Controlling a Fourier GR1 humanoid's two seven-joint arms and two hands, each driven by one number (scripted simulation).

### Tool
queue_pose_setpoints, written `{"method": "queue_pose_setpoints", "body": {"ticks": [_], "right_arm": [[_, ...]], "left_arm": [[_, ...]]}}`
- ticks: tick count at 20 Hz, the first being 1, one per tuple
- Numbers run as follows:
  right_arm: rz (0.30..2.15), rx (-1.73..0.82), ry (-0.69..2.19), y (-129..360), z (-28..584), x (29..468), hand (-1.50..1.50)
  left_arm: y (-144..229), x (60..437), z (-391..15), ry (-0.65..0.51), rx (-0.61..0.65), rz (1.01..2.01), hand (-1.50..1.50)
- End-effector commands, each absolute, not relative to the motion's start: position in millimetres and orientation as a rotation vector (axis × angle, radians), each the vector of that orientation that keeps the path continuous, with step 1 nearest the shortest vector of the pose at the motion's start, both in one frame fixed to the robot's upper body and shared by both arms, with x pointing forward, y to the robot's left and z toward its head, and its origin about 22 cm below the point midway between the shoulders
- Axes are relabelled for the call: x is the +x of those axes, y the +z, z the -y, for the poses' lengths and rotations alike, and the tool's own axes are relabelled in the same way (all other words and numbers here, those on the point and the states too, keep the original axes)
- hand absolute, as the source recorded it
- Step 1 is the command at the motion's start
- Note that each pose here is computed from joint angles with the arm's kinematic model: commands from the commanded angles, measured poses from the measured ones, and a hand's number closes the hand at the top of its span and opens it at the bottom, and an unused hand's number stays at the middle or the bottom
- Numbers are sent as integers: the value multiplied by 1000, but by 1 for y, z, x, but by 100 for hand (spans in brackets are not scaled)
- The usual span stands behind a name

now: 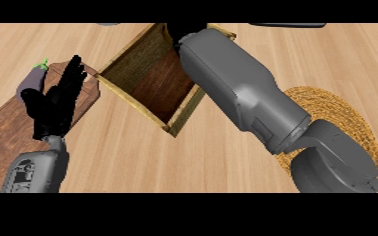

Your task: Pick the lemon from the placemat and place it in the basket

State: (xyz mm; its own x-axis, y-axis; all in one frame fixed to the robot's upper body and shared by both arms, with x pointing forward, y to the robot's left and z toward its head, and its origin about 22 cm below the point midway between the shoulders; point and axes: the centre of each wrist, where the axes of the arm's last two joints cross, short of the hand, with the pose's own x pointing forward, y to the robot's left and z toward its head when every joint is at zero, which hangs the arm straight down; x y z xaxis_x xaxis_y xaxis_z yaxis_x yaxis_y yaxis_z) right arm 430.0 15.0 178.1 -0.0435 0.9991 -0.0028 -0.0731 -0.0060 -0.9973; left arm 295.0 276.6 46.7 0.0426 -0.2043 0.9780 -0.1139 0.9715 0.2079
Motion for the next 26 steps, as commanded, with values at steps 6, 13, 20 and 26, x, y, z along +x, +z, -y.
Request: {"method": "queue_pose_setpoints", "body": {"ticks": [6, 13, 20, 26], "right_arm": [[1071, -1139, 1200, 180, -17, 428, -150], [1391, -1004, 875, 195, -29, 418, -150], [1500, -835, 533, 236, -29, 419, -150], [1491, -755, 320, 241, 13, 428, -150]], "left_arm": [[41, 301, -281, -69, 257, 1523, 0], [45, 293, -292, -43, 248, 1517, 0], [43, 292, -295, -46, 275, 1515, 0], [28, 282, -302, -7, 295, 1485, 0]]}}
